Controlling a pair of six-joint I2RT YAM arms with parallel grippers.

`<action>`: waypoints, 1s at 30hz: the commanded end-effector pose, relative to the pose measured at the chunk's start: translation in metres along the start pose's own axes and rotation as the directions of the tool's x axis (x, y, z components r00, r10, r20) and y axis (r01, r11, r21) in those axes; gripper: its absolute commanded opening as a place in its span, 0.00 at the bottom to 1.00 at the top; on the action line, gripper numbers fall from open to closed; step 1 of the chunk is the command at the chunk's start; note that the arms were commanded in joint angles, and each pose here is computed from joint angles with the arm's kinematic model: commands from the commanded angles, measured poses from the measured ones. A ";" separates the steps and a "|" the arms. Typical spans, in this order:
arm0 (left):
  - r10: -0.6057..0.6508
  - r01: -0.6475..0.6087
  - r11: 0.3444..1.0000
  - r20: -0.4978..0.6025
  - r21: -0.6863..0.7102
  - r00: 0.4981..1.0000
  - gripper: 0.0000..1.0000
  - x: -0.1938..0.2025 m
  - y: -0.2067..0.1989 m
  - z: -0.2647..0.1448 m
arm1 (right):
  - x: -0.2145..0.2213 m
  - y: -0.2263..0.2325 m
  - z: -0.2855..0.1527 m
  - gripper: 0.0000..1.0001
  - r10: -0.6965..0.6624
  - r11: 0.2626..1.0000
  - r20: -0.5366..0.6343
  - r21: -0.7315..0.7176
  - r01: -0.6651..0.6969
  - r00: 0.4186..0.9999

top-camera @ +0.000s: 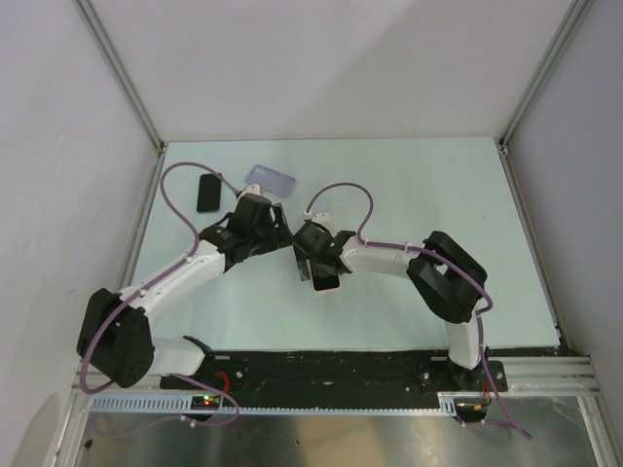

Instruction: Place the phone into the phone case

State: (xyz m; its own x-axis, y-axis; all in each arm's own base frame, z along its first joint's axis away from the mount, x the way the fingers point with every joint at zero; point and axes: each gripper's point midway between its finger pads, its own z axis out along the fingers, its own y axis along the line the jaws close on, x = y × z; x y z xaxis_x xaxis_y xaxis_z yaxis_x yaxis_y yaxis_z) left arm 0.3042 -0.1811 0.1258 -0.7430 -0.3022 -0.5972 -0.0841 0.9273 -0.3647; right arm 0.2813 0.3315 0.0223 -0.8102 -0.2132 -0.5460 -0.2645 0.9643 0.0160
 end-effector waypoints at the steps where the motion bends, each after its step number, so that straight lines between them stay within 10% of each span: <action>1: -0.068 0.069 0.997 0.054 -0.019 0.996 0.78 -0.012 0.014 -0.008 | -0.006 0.007 0.004 0.96 0.010 1.000 0.027 0.018 -0.011 1.000; 15: -0.154 0.157 0.987 0.082 -0.029 0.985 0.78 -0.021 0.034 -0.014 | -0.068 -0.085 -0.003 0.40 0.124 0.986 0.102 0.103 -0.135 0.987; 30: -0.175 0.177 0.984 0.057 -0.029 0.983 0.79 -0.015 0.033 -0.005 | -0.103 -0.171 0.023 0.44 0.154 0.979 0.098 0.119 -0.165 0.983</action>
State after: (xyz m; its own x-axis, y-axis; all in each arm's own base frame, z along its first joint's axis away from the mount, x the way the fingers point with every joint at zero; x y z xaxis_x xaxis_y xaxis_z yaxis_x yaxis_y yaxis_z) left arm 0.2966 -0.1410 0.1126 -0.7113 -0.4349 -0.5521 -0.2272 0.8856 -0.4050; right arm 0.4005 0.1838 0.0375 -0.8253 -0.0300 -0.5638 -0.0208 0.9995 -0.0227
